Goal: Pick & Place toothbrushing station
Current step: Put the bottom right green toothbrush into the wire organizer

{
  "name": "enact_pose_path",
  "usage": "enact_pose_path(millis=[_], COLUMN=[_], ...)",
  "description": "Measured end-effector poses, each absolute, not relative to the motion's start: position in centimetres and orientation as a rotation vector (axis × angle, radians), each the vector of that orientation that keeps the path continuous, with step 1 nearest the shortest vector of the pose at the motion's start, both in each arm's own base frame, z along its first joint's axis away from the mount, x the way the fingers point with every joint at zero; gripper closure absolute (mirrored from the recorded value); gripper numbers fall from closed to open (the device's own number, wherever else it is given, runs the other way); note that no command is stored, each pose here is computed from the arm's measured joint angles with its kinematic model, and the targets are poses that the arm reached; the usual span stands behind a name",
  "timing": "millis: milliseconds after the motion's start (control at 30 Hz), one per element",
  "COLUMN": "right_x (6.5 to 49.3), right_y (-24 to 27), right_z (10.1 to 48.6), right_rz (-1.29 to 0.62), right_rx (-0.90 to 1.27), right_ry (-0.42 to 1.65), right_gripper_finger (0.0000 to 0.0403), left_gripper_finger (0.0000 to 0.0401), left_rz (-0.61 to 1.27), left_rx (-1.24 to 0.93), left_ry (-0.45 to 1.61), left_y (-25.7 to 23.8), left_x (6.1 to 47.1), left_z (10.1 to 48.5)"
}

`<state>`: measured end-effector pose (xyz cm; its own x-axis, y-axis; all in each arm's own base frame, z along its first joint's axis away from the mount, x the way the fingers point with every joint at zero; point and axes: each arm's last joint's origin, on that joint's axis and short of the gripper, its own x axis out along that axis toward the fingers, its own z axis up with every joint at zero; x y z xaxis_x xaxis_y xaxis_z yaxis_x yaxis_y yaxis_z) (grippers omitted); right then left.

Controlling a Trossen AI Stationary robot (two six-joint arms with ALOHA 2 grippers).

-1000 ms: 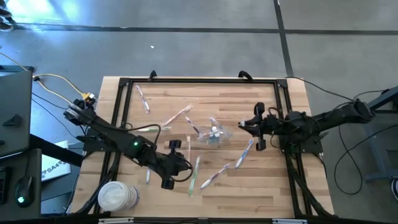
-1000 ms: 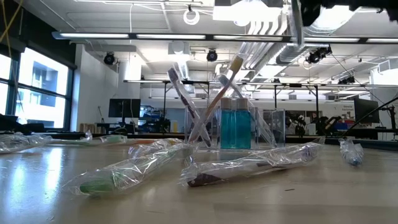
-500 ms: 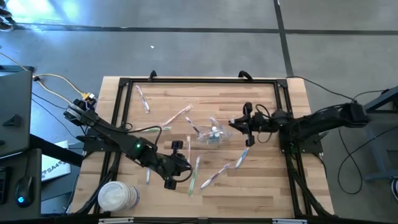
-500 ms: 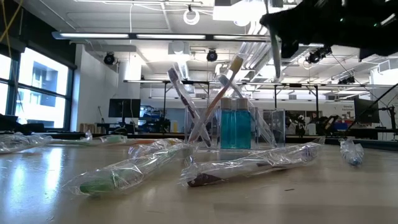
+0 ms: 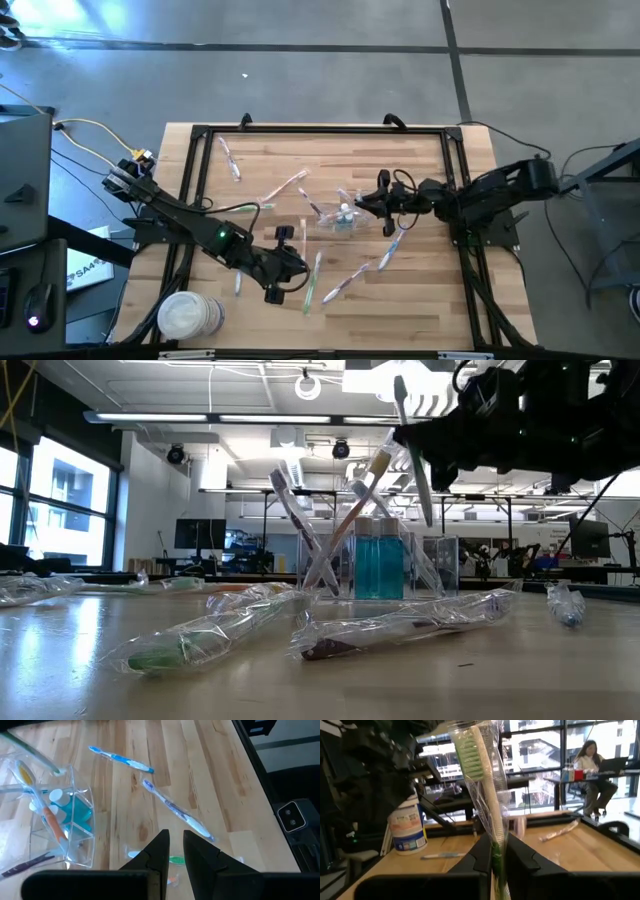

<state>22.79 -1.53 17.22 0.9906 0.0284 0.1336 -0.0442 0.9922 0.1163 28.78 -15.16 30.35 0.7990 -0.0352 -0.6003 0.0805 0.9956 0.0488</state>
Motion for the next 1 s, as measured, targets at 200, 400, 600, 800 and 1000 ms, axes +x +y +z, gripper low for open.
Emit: enact_pose_path(millis=[200, 400, 600, 800, 1000], right_x=[23.1, 23.3, 23.5, 23.5, 23.5], right_y=[-1.6, -1.8, -1.8, -1.9, -1.7], right_z=[16.4, 15.7, 15.1, 14.8, 14.7], right_rz=[0.031, -0.037, -0.042, -0.074, -0.069], right_rx=[0.123, 0.149, 0.154, 0.201, 0.222], right_ry=[-0.132, -0.101, -0.074, -0.041, -0.04], right_gripper_finger=[0.0383, 0.0373, 0.0376, 0.0353, 0.0307], left_gripper_finger=[0.0346, 0.0346, 0.0346, 0.0346, 0.0346], left_rz=[-0.064, -0.064, -0.07, -0.071, -0.071], left_rx=[0.077, 0.077, 0.091, 0.095, 0.099], left_ry=[0.643, 0.644, 0.644, 0.643, 0.651], left_y=[-15.2, -15.2, -15.2, -15.2, -15.2], left_x=[28.8, 28.8, 28.8, 28.8, 28.9], left_z=[30.3, 30.3, 30.3, 30.3, 30.1])
